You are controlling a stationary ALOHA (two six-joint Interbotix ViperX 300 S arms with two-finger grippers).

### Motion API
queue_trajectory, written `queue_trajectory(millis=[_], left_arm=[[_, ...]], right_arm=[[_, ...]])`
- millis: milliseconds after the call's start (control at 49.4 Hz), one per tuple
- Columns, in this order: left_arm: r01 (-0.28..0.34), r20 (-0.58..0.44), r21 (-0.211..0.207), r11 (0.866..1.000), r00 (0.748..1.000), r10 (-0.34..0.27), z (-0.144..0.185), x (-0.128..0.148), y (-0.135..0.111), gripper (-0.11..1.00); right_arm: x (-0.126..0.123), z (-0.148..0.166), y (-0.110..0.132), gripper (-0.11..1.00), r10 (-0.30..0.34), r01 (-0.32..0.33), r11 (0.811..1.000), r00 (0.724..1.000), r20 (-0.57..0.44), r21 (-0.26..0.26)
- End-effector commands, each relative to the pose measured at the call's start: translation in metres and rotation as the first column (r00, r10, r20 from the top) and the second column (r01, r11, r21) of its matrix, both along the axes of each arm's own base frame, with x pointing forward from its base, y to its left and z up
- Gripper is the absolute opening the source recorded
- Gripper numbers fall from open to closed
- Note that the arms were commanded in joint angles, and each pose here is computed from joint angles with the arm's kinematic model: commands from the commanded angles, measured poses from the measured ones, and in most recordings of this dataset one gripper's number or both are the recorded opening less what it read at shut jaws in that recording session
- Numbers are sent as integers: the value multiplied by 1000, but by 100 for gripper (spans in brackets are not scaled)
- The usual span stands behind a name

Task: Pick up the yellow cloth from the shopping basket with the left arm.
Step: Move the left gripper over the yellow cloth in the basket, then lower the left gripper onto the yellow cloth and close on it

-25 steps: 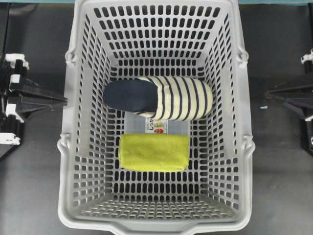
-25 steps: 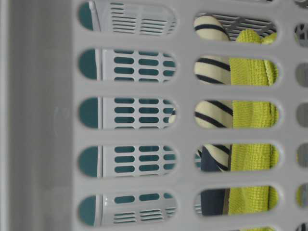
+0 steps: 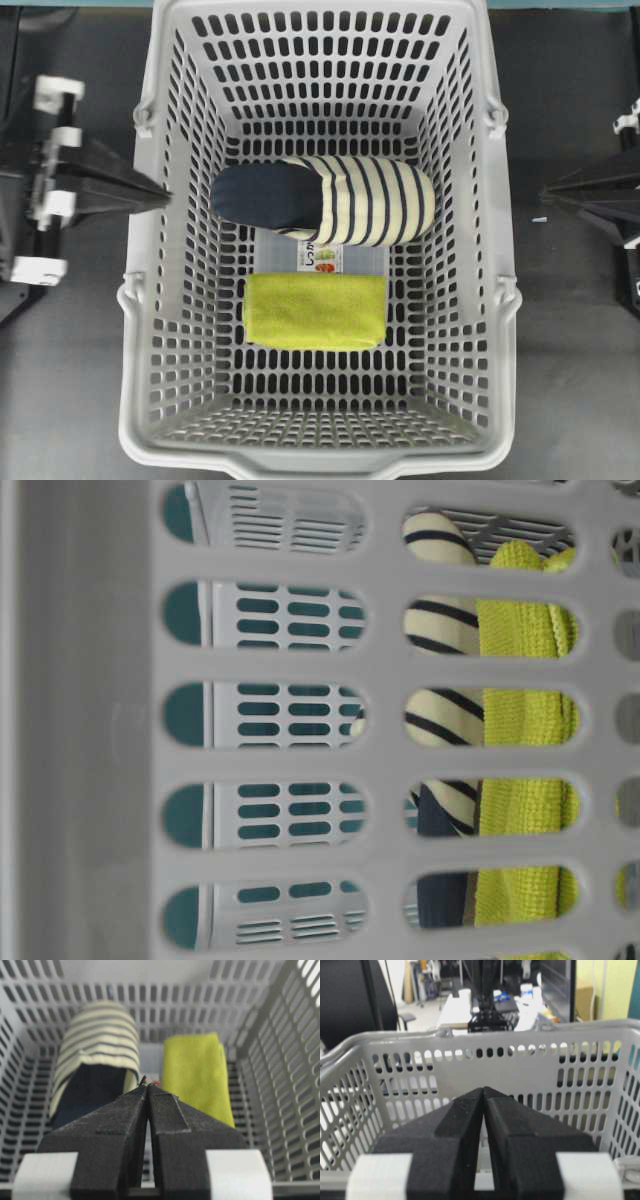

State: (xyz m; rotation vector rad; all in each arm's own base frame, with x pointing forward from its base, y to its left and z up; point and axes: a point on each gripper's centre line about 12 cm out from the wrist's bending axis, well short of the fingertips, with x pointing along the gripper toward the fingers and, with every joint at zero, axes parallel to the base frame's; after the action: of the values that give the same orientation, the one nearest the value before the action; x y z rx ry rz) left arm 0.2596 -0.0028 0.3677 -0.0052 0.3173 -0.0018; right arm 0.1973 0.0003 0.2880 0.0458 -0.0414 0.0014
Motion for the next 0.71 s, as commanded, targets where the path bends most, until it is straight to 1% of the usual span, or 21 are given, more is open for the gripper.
queue_trajectory(millis=[0, 101, 162, 364, 425, 466, 506, 628, 688], left_arm=[[3, -99, 8, 1000, 995, -3, 17, 26, -2, 0], [10, -216, 16, 1000, 976, -7, 15, 54, -5, 0], [14, -277, 15, 1000, 961, -9, 9, 69, -7, 0], [29, -438, 16, 999, 899, -20, -15, 116, -17, 1], [34, -476, 10, 999, 879, -25, -24, 128, -22, 4], [40, -496, 11, 999, 868, -29, -29, 135, -24, 11], [51, -513, 12, 999, 857, -37, -36, 143, -29, 21], [75, -559, 16, 997, 828, -53, -58, 165, -41, 58], [79, -580, 15, 997, 813, -56, -69, 174, -44, 74]], right_arm=[[1, 7, 1, -1, 3, -3, 1000, 1000, 2, 6], [0, 6, 0, -1, 2, -2, 1000, 1000, -14, 5], [-2, 6, 0, -1, 2, -1, 1000, 1000, -18, 6], [-6, 8, 1, -1, 4, -4, 1000, 1000, -23, 5], [-6, 9, 0, -1, 2, -2, 1000, 1000, -23, 6], [-7, 9, 0, -1, 2, -2, 1000, 1000, -20, 6], [-7, 9, 1, -1, 4, -3, 1000, 1000, -20, 6], [-7, 8, 0, -1, 2, -2, 1000, 1000, -21, 5], [-7, 9, 0, -1, 2, -2, 1000, 1000, -20, 6]])
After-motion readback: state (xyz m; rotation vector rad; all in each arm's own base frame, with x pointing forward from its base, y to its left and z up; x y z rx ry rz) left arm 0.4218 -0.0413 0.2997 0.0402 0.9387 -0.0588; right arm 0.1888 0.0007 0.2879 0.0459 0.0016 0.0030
